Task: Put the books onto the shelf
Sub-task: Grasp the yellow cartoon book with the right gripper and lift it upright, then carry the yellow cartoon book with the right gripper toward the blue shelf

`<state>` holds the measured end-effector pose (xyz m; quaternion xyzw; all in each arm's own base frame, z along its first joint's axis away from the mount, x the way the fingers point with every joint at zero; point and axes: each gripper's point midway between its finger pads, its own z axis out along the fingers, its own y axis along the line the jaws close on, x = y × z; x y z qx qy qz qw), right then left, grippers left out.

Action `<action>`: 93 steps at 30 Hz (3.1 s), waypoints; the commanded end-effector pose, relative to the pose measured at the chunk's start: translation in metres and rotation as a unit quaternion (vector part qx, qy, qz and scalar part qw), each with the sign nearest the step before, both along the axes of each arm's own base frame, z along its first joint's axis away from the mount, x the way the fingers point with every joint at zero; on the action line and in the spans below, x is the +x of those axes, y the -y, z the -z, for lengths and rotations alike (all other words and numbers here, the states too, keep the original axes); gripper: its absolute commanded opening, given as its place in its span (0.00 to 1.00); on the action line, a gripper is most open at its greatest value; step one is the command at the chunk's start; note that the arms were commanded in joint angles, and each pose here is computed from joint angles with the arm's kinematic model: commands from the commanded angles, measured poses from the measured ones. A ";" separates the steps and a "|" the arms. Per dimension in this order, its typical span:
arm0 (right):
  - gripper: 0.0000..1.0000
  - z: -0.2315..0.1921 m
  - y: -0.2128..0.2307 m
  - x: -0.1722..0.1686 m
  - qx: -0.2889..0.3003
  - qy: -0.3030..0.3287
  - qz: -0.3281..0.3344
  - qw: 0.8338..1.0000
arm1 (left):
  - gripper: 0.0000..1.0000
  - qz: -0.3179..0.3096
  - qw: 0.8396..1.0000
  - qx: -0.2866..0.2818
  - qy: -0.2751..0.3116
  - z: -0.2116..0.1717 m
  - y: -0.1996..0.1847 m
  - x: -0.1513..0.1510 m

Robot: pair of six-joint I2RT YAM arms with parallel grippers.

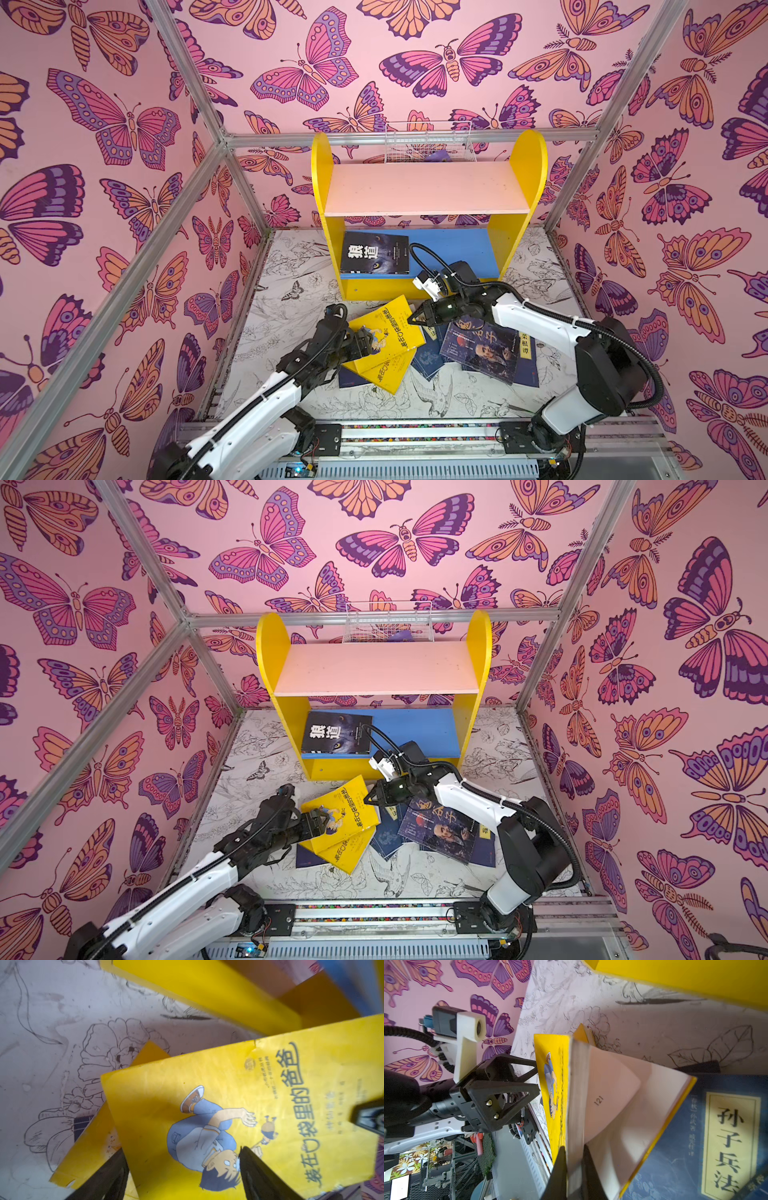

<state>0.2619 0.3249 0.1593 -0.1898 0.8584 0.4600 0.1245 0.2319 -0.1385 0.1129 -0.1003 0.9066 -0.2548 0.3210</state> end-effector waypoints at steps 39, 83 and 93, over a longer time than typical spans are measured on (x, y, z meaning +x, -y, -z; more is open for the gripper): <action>0.00 -0.108 0.010 0.000 0.234 0.031 -0.016 0.972 | 0.19 0.069 0.943 -0.289 0.150 -0.099 0.023 0.006; 0.44 -0.116 0.023 -0.016 0.256 0.018 -0.012 0.966 | 0.00 0.042 0.890 -0.268 0.365 -0.168 -0.008 -0.009; 0.46 -0.094 0.023 0.008 0.244 -0.004 0.035 0.969 | 0.00 0.032 0.882 -0.276 0.381 -0.173 -0.012 -0.008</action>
